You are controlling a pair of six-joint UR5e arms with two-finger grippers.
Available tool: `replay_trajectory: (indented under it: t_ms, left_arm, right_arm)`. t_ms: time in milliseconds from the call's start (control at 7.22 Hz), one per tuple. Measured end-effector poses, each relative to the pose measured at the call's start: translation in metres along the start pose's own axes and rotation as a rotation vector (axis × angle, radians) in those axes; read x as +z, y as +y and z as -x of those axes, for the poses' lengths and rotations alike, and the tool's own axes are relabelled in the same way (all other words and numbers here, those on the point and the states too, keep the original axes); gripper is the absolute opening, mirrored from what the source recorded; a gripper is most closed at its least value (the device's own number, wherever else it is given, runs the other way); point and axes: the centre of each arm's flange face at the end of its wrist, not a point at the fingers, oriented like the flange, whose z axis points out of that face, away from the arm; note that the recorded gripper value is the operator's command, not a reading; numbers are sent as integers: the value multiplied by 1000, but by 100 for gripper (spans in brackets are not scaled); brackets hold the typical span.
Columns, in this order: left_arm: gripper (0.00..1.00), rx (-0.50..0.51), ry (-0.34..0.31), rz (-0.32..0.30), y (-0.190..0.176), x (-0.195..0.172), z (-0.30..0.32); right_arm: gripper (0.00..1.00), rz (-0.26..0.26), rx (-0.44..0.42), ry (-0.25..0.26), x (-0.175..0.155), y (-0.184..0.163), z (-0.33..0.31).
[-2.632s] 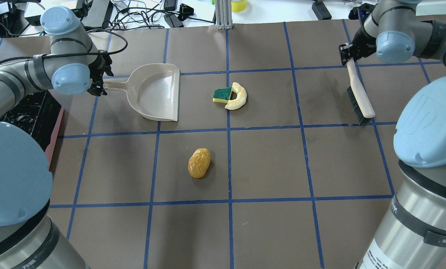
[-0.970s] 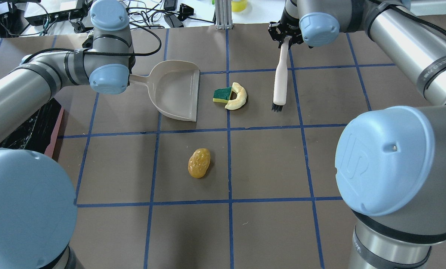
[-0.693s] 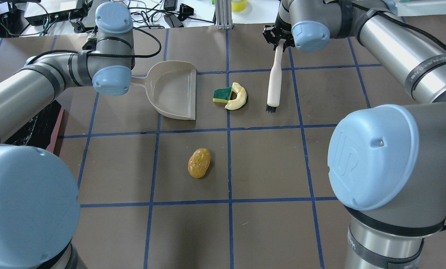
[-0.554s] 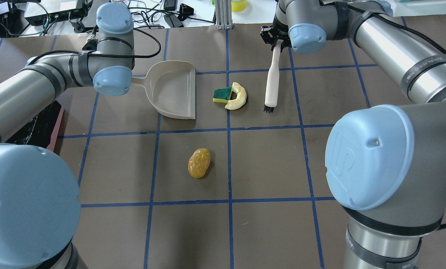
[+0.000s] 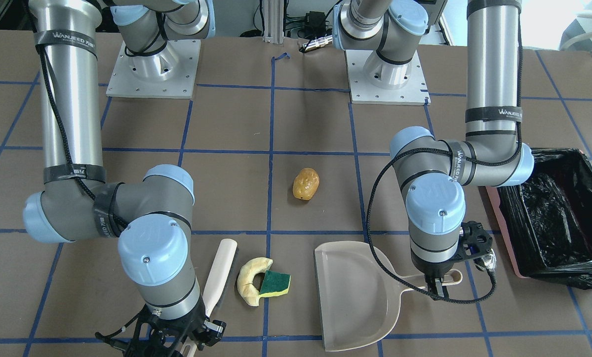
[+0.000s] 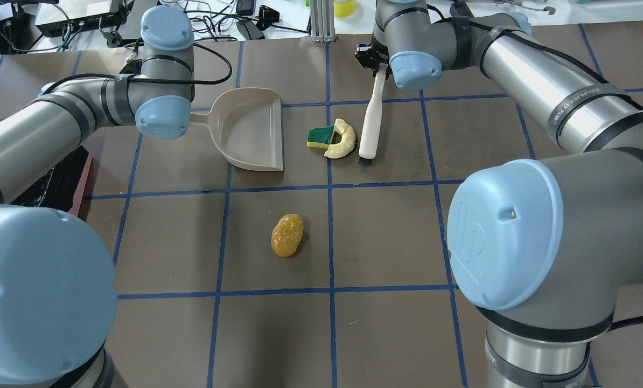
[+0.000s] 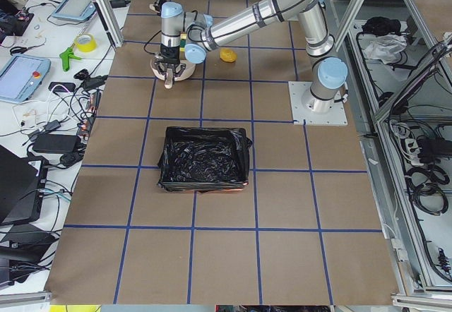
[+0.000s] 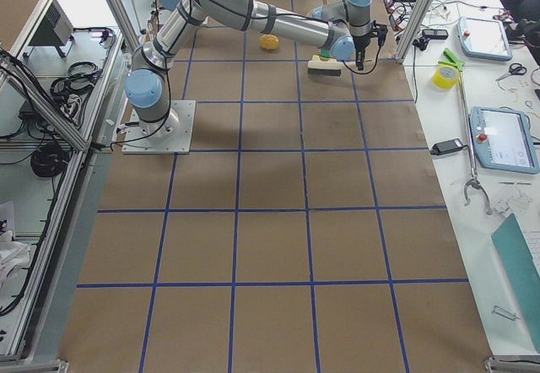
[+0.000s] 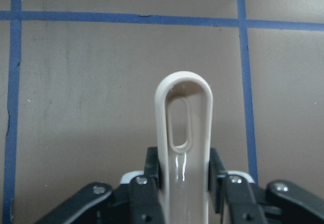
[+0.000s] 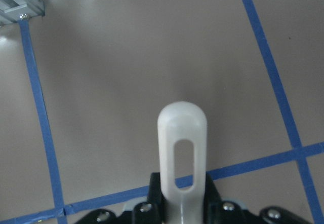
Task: Sweep and dump trash into bin
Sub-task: 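Sweep the sponge and ring into the dustpan with the right gripper's brush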
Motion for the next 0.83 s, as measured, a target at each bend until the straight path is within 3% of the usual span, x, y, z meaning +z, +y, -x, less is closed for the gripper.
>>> replay_trajectory:
  t_ms: [831]
  left_arm:
    - [0, 5, -5, 3, 0, -1, 0]
  right_arm:
    - [8, -25, 92, 10, 22, 32, 47]
